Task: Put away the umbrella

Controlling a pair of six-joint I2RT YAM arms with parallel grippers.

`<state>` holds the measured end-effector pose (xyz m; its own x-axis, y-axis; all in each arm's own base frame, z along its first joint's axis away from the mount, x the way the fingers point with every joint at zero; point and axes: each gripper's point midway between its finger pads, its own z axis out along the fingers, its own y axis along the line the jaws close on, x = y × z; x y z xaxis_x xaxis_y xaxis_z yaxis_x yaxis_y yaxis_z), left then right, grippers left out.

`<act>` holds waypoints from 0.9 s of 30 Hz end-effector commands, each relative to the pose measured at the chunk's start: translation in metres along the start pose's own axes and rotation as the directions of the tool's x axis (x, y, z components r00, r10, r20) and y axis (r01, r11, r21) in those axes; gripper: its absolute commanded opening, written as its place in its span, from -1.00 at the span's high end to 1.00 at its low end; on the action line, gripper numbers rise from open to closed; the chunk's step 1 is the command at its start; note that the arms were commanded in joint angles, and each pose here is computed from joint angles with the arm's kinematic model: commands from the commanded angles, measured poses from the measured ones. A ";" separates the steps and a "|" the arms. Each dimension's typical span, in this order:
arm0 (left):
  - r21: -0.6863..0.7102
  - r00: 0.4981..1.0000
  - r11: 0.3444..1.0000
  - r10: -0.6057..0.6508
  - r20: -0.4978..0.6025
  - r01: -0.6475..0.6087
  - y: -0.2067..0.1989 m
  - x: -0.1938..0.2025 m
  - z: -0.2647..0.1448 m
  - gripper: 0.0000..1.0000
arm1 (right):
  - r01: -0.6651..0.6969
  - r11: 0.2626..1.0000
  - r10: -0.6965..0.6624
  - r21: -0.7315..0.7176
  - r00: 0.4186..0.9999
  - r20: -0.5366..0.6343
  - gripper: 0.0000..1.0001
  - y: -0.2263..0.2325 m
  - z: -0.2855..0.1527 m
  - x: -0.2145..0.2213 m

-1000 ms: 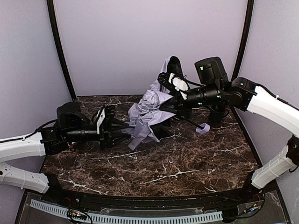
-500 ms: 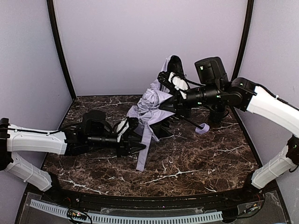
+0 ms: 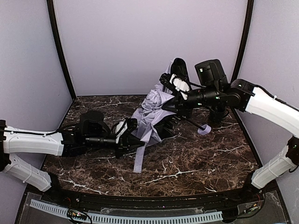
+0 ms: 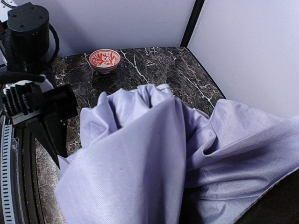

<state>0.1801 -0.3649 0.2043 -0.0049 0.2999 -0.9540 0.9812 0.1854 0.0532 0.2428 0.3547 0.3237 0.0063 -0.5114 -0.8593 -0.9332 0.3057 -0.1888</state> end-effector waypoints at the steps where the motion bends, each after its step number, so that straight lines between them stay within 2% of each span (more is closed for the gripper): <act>1: 0.026 0.998 0.999 0.038 -0.056 -0.036 -0.012 -0.002 -0.020 1.00 | -0.019 0.985 0.015 0.170 1.000 0.025 1.00 -0.036 -0.003 0.000; 3: 0.092 0.999 0.996 0.020 -0.033 -0.017 -0.025 -0.008 -0.026 1.00 | -0.006 0.988 0.006 0.152 1.000 0.000 1.00 -0.033 0.009 0.011; 7: 0.258 0.999 0.966 -0.018 0.044 0.006 -0.058 -0.033 -0.029 1.00 | -0.025 1.000 0.026 0.018 0.999 -0.032 1.00 -0.017 0.046 0.024; 11: 0.336 0.996 0.941 -0.008 0.093 -0.024 -0.074 -0.055 -0.027 1.00 | -0.057 0.996 0.050 -0.063 0.992 -0.117 1.00 -0.010 0.088 0.051; 14: 0.284 0.998 0.958 0.018 0.057 -0.033 -0.067 -0.045 -0.027 1.00 | -0.094 0.993 0.081 -0.071 0.982 -0.169 1.00 -0.009 0.101 0.066; 17: 0.202 0.997 0.977 0.073 -0.036 -0.064 -0.058 -0.012 -0.032 1.00 | -0.105 0.993 0.096 -0.050 0.983 -0.158 1.00 -0.012 0.097 0.064; 22: 0.021 0.963 0.989 0.150 -0.222 -0.150 -0.025 0.035 -0.035 1.00 | -0.077 0.996 0.079 0.040 0.996 -0.051 1.00 -0.029 0.072 0.033; 27: -0.082 0.924 0.978 0.152 -0.351 -0.192 0.008 0.070 -0.013 1.00 | -0.009 0.997 0.003 0.076 0.997 0.080 1.00 -0.026 0.039 0.002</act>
<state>0.1611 -0.3364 0.1799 0.0731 0.5069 -0.8589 0.9722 0.1558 0.1747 0.2695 0.3853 0.2423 -0.1115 -0.5815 -0.8059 -0.9489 0.3032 -0.0874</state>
